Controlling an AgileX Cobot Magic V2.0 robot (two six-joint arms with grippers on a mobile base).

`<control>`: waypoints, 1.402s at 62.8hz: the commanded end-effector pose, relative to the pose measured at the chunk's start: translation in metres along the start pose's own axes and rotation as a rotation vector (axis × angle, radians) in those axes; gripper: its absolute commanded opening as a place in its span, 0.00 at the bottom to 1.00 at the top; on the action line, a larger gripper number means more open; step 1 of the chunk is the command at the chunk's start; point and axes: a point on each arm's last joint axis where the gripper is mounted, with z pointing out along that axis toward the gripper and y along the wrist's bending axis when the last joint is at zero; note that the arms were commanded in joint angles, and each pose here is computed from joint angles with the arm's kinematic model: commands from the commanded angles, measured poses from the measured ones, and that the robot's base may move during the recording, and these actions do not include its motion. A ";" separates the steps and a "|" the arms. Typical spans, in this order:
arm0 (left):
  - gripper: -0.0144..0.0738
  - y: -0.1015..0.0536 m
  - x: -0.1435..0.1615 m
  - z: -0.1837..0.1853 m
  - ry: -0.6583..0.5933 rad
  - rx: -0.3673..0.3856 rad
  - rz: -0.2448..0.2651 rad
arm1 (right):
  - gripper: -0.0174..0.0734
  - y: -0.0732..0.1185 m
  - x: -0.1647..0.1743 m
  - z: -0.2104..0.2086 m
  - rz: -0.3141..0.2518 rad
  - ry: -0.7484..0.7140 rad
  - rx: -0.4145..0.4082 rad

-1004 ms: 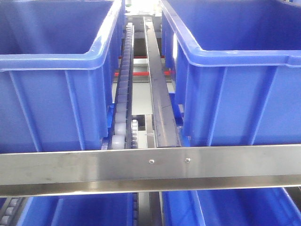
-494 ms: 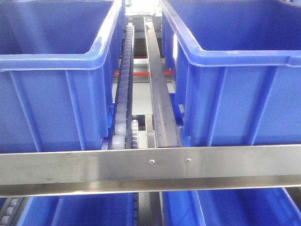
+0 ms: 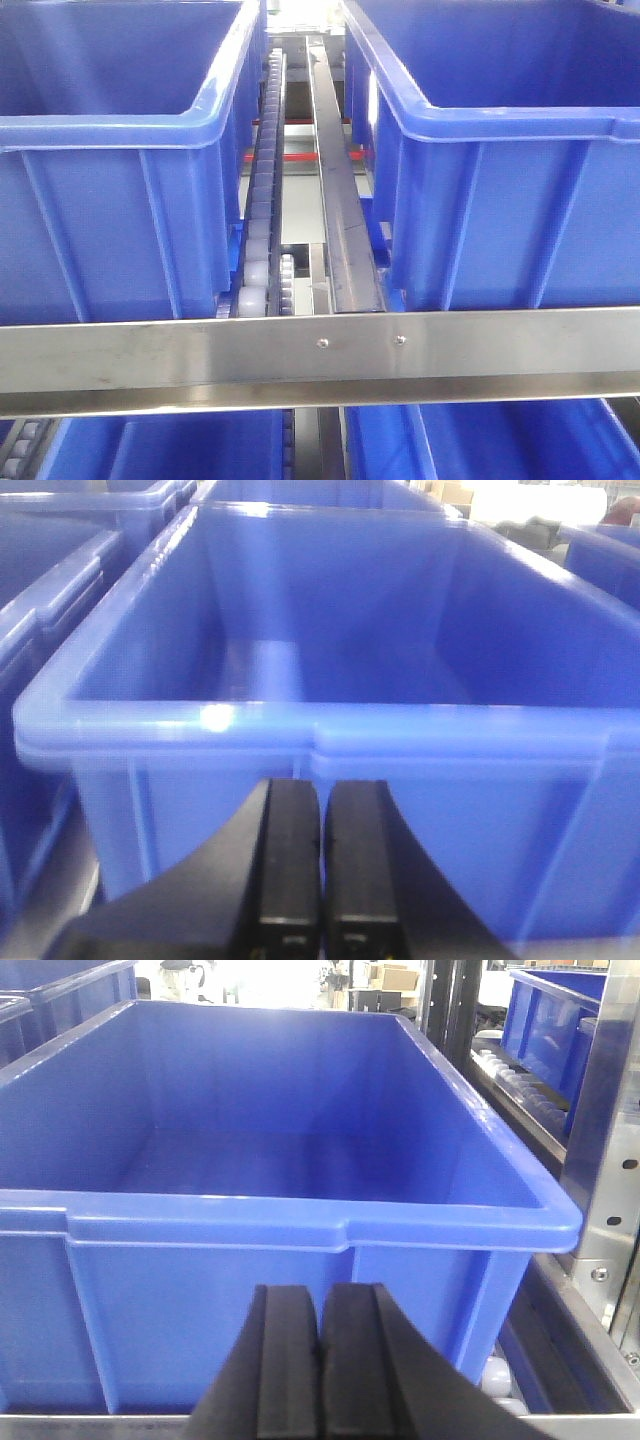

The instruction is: Pick and sort blue part to right shelf

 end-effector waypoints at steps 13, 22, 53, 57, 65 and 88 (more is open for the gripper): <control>0.30 0.000 0.000 -0.006 -0.086 0.001 -0.011 | 0.25 0.000 -0.016 -0.003 -0.005 -0.123 0.008; 0.30 0.000 0.001 -0.006 -0.070 0.001 -0.011 | 0.25 0.000 -0.016 -0.003 -0.005 -0.121 0.008; 0.30 0.000 0.001 -0.006 -0.072 0.001 -0.013 | 0.25 0.000 -0.016 -0.003 -0.005 -0.121 0.008; 0.30 0.000 0.001 -0.006 -0.072 0.001 -0.013 | 0.25 0.000 -0.016 -0.003 -0.005 -0.121 0.008; 0.30 0.000 0.001 -0.006 -0.072 0.001 -0.013 | 0.25 0.000 -0.016 -0.003 -0.005 -0.121 0.008; 0.30 0.000 0.001 -0.006 -0.072 0.001 -0.013 | 0.25 0.000 -0.016 -0.003 -0.005 -0.121 0.008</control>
